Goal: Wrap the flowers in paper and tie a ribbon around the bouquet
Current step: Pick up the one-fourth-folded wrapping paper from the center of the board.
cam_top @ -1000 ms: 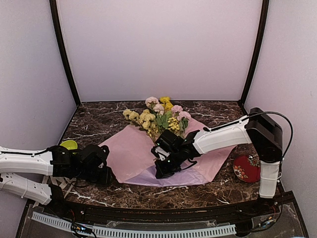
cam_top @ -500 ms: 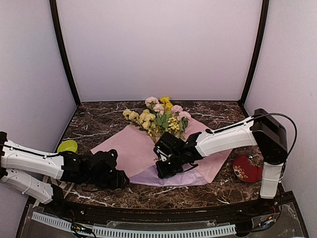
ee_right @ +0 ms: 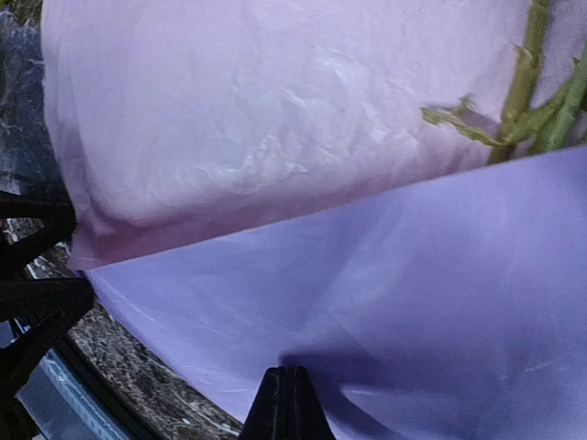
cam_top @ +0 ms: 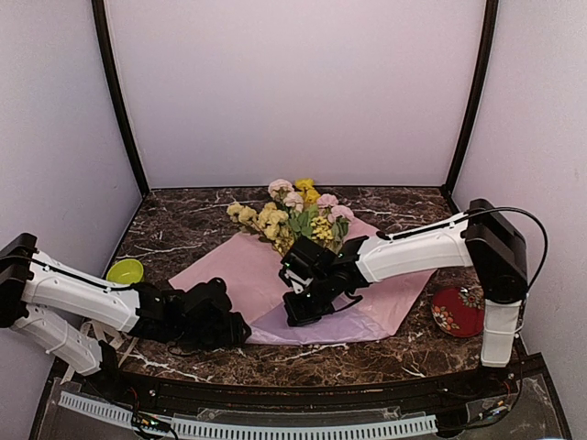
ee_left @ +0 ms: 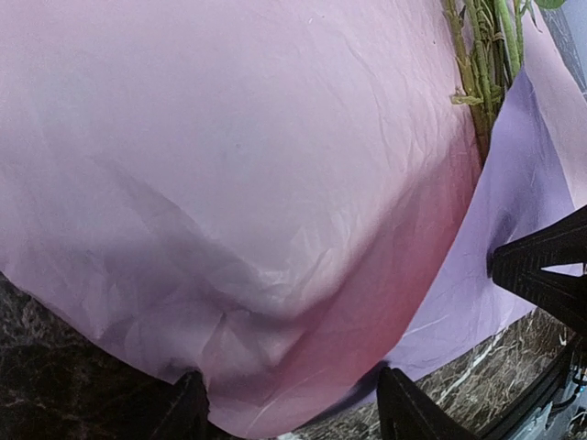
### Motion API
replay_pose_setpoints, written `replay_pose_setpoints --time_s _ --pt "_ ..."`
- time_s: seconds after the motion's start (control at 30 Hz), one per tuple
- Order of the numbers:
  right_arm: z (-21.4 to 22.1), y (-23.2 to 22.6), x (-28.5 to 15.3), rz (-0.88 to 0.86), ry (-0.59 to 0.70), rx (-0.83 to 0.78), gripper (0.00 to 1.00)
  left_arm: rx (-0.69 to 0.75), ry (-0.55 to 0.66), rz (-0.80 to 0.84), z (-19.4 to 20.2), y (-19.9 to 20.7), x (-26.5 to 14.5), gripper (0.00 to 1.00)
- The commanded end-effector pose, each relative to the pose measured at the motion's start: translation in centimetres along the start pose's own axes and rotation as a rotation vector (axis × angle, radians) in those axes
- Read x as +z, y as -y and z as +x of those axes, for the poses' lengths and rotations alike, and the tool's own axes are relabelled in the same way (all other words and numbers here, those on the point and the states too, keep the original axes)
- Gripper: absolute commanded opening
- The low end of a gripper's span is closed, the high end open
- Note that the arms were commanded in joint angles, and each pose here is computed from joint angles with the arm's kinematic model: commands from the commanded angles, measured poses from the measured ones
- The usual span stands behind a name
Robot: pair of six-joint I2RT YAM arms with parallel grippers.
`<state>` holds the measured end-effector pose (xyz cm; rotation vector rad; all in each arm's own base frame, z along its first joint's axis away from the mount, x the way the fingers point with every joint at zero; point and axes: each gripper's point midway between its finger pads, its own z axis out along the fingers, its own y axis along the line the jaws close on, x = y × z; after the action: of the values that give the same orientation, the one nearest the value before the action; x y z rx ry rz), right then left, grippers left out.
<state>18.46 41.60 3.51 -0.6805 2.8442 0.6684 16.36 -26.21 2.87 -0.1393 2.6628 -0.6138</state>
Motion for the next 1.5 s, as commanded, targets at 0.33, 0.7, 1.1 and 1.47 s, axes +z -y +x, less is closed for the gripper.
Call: replay_pose_setpoints --time_s 0.33,0.7,1.1,1.47 --pt "2.3 -0.7 0.5 -0.054 -0.108 0.002 0.0 -0.147 -0.064 -0.09 2.9 -1.1 -2.0 0.65" --pt "3.1 0.2 0.5 -0.063 -0.113 0.02 0.0 -0.172 0.007 -0.09 2.0 -0.6 -1.2 0.67" --pt "2.9 0.3 0.8 -0.075 -0.114 0.016 0.0 -0.086 -0.011 0.055 -0.6 3.0 0.4 0.66" --pt "2.7 0.3 0.6 -0.092 -0.109 0.026 0.0 -0.117 -0.024 0.008 -0.7 2.4 0.8 0.41"
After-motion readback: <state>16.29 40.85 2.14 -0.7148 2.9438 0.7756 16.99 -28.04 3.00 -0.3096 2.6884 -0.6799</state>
